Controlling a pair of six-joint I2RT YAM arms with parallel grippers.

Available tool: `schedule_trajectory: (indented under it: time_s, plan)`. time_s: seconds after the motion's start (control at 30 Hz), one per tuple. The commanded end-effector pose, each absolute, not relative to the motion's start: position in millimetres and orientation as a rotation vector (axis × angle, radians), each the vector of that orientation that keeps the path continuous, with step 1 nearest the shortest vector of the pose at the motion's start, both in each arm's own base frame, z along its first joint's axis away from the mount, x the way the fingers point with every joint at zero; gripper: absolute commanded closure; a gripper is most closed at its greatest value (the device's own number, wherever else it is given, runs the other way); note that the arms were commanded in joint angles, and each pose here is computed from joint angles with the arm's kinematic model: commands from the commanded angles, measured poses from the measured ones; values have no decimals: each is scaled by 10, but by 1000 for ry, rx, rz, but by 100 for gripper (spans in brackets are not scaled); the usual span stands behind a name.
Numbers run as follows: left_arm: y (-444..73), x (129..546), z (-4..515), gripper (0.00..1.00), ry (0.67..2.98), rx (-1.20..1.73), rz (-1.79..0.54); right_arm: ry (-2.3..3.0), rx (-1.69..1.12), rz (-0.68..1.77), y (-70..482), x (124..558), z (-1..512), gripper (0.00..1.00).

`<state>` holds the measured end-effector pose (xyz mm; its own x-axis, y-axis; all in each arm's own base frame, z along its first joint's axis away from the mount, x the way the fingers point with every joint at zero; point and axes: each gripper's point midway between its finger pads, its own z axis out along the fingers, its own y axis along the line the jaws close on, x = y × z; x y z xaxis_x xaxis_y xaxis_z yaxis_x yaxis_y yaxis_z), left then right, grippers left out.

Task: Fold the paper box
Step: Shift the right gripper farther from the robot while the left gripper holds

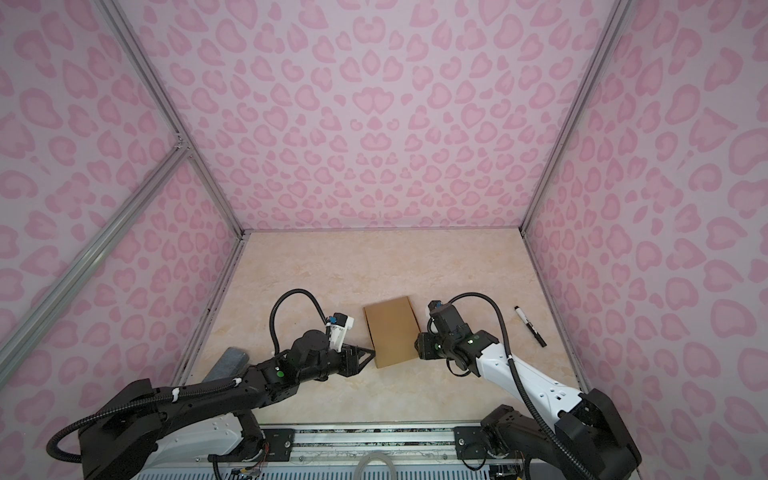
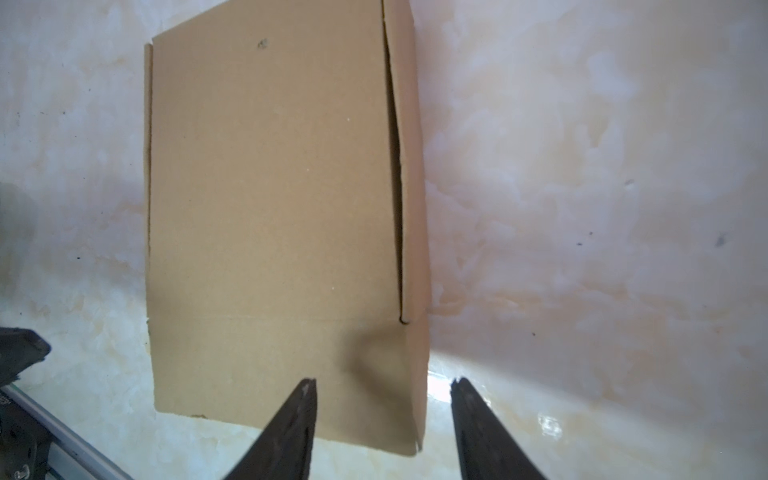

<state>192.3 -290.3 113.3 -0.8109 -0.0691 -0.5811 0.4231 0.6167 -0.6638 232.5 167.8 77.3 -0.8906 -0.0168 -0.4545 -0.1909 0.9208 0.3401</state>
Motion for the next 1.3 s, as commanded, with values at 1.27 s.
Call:
schedule_trajectory:
  time_s: [1.27]
  plan:
    - [-3177, 1877, 784, 48, 2349, 229, -1273, 2643, -219, 488, 1916, 2984, 646, 50]
